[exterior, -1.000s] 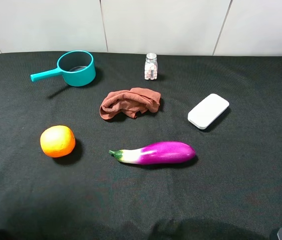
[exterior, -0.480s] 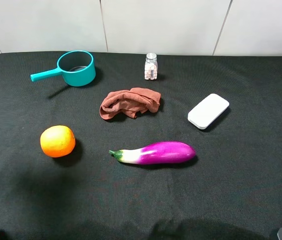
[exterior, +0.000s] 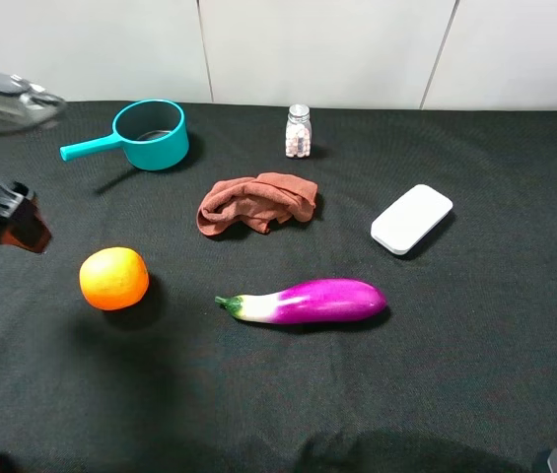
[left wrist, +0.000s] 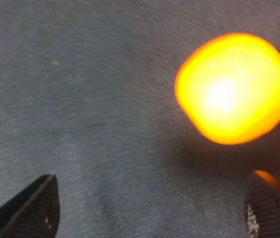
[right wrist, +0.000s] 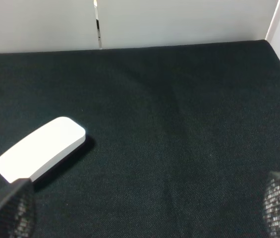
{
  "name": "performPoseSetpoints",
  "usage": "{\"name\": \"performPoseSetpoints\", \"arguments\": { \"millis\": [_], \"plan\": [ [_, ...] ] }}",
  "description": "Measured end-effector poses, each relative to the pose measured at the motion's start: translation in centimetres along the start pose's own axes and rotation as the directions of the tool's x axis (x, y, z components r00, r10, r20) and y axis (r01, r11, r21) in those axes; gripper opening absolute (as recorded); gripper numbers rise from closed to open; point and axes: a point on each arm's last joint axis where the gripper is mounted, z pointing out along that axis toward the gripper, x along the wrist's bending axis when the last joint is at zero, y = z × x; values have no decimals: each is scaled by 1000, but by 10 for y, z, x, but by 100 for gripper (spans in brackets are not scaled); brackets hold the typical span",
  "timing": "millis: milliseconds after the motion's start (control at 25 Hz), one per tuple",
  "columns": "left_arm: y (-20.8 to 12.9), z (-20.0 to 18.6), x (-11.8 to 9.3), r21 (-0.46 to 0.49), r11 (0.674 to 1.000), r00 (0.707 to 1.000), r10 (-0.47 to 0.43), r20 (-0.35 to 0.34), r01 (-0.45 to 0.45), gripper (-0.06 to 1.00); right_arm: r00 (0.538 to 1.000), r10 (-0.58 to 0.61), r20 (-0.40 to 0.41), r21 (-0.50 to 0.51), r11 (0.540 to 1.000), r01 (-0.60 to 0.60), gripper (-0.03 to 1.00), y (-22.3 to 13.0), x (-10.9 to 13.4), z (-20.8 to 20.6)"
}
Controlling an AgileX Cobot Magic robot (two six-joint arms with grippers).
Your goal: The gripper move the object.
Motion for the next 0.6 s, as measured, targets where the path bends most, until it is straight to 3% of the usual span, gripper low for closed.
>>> {"name": "performPoseSetpoints", "arguments": {
  "millis": [600],
  "plan": [
    [22, 48, -40, 51, 982, 983, 179, 44, -181, 79, 1000, 0, 0, 0, 1000, 0, 69, 0, 0, 0]
  ]
}}
